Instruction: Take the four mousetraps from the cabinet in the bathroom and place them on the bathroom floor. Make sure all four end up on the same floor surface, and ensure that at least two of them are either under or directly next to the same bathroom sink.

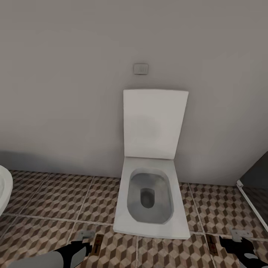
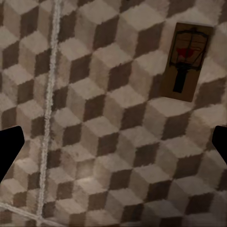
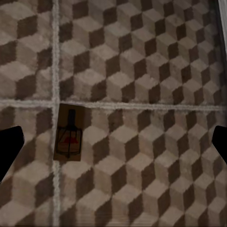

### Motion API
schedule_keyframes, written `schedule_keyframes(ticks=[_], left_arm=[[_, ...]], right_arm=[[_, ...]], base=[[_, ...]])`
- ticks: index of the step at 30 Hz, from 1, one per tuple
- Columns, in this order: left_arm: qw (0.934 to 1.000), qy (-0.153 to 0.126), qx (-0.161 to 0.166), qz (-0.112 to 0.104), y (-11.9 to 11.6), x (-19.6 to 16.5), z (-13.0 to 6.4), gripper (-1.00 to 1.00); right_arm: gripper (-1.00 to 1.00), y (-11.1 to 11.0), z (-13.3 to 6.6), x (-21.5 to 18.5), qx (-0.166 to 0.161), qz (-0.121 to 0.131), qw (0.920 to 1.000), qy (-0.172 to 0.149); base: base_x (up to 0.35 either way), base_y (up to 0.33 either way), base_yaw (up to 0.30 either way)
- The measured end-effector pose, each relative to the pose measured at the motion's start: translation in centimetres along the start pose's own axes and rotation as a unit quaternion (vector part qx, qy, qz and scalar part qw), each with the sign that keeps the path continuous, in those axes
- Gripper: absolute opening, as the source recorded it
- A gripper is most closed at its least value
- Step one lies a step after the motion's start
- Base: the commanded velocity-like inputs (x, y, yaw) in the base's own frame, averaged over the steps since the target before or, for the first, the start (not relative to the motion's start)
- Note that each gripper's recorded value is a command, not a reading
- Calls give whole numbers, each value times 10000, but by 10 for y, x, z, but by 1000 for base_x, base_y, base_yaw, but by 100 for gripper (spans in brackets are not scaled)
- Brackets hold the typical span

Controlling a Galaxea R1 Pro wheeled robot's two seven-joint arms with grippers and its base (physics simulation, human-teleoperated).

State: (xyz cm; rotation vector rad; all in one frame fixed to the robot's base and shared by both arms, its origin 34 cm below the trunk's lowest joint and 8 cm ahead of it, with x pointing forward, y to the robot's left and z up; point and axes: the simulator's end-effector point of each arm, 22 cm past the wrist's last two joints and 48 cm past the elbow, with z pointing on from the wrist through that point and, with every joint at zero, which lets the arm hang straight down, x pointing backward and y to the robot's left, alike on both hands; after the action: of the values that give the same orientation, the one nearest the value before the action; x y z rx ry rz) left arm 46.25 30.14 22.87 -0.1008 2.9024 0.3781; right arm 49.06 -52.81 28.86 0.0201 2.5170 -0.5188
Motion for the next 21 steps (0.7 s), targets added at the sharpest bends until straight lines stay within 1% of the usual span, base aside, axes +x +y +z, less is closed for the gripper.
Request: schedule_keyframes(ticks=[7,13,21], left_arm=[[9999,-151,1,-62,0,-2,0,100],[9998,-205,11,-85,-1,-4,0,100],[9997,-220,13,-101,2,-12,-15,100]], right_arm=[[100,3,-1,6,-26,-18,10000,31],[100,4,-2,7,-37,-25,10000,36],[100,-1,-13,-6,-47,-34,10000,36]], base=[[0,0,0],[0,0,0],[0,0,0]])
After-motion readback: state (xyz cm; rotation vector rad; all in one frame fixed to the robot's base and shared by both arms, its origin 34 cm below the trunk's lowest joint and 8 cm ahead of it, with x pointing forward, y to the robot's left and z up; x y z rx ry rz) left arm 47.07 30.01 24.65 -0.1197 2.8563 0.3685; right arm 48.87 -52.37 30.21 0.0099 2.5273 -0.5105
